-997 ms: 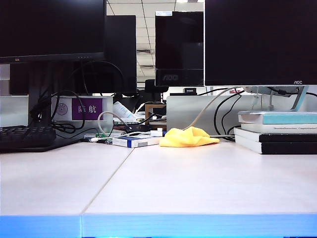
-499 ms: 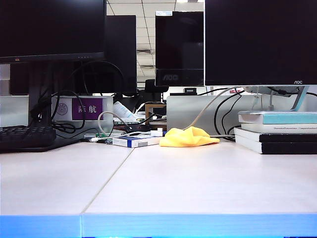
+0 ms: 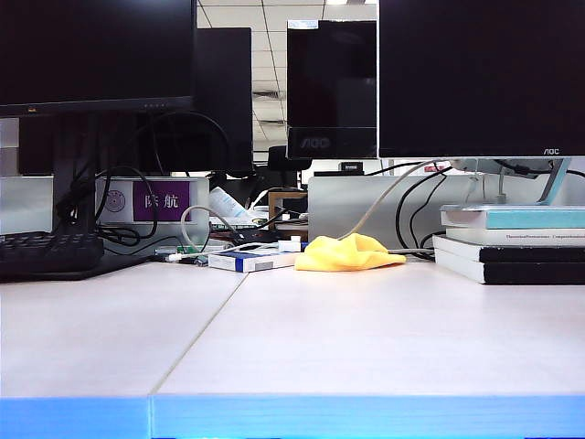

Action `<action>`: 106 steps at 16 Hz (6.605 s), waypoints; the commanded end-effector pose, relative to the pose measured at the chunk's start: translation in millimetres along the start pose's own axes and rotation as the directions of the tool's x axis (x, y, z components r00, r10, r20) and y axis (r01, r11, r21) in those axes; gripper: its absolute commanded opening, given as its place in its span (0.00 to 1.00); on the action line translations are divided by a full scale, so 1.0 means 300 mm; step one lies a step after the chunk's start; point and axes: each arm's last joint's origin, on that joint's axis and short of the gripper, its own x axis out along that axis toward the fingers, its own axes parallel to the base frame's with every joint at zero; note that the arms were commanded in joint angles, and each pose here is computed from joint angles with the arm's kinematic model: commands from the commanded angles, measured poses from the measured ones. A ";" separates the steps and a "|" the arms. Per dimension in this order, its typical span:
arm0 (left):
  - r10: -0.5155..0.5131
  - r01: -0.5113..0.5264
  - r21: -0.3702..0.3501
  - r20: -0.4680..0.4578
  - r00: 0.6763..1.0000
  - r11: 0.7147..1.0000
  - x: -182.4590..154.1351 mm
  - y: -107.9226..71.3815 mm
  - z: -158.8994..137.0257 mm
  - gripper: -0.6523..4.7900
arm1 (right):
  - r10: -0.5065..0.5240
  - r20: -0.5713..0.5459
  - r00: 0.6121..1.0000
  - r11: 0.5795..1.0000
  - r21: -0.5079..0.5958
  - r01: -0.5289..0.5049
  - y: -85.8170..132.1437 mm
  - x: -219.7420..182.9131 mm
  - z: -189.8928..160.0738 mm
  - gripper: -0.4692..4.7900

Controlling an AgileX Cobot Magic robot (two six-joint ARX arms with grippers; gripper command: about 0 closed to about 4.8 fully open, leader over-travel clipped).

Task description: Wipe the table from front to back using the rag.

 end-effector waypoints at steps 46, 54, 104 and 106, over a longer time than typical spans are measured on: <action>-0.654 0.707 -0.004 -0.383 0.652 0.708 0.249 -0.515 0.553 0.11 | 0.386 -0.343 0.856 0.876 -0.153 -0.457 0.926 1.222 -0.367 0.50; -0.653 0.707 -0.004 -0.385 0.652 0.708 0.250 -0.516 0.552 0.11 | 0.339 -0.470 0.815 0.871 -0.169 -0.460 0.955 1.329 -0.508 0.08; -0.705 0.747 -0.028 -0.357 0.613 0.664 0.251 -0.526 0.559 0.11 | 0.111 -0.986 0.121 0.766 0.008 -0.642 0.960 1.072 -0.347 0.08; -0.705 0.748 -0.028 -0.357 0.613 0.664 0.251 -0.526 0.560 0.11 | 0.100 -0.990 0.099 0.760 0.012 -0.650 0.971 1.054 -0.350 0.08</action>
